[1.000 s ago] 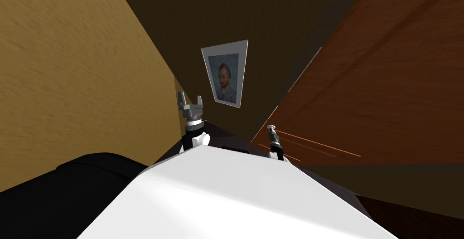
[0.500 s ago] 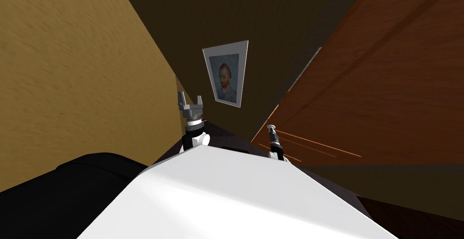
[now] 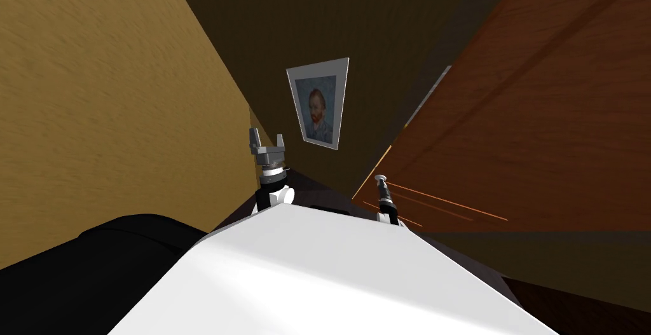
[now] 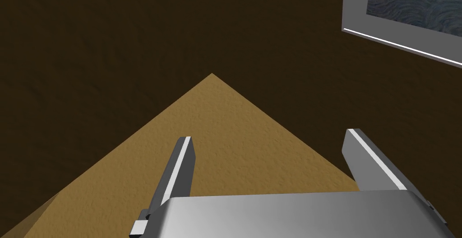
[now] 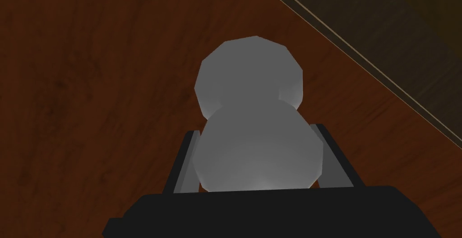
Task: Pull the door open
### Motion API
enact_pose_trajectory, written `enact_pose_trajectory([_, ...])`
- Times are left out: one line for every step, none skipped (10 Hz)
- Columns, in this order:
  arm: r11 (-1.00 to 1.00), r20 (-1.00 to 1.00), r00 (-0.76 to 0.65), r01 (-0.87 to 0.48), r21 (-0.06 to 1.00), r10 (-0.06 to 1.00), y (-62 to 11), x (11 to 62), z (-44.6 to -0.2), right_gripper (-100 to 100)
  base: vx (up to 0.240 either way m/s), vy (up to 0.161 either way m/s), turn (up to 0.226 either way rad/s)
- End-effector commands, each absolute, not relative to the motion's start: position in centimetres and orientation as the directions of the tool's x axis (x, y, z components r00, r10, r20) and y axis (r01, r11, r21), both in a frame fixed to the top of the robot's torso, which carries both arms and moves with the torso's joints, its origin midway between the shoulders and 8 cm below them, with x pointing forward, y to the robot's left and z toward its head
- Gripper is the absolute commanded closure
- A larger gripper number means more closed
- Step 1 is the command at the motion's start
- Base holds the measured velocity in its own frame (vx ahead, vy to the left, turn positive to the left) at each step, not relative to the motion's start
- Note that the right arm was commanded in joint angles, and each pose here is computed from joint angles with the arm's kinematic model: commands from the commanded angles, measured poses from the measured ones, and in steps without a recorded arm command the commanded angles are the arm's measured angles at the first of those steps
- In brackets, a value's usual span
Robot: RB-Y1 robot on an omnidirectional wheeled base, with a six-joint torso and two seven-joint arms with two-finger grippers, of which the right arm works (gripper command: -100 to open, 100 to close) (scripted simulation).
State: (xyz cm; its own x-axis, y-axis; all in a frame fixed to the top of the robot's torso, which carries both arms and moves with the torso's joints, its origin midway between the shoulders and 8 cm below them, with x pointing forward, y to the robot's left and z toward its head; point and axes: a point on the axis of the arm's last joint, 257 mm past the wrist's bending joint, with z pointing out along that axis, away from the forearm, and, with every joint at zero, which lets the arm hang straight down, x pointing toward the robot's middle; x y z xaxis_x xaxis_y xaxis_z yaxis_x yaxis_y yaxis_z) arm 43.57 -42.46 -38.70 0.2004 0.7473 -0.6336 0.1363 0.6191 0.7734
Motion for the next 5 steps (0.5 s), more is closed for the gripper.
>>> enact_pose_trajectory([0.592, -0.605, 0.199, 0.125, 0.796, 0.771, -41.82, 43.74, -38.76, 100, -0.024, -0.007, 0.013])
enact_pose_trajectory([0.558, -0.57, 0.205, 0.116, 0.822, 0.796, -41.83, 43.78, -38.73, 100, -0.024, -0.006, 0.031])
enact_pose_trajectory([0.556, -0.567, 0.206, 0.116, 0.823, 0.797, -41.83, 43.78, -38.73, 100, -0.022, -0.003, 0.017])
enact_pose_trajectory([0.52, -0.531, 0.211, 0.106, 0.847, 0.821, -41.85, 43.81, -38.71, 100, -0.031, -0.009, 0.029])
enact_pose_trajectory([0.496, -0.505, 0.215, 0.1, 0.863, 0.836, -41.86, 43.84, -38.69, 100, -0.041, -0.014, 0.053])
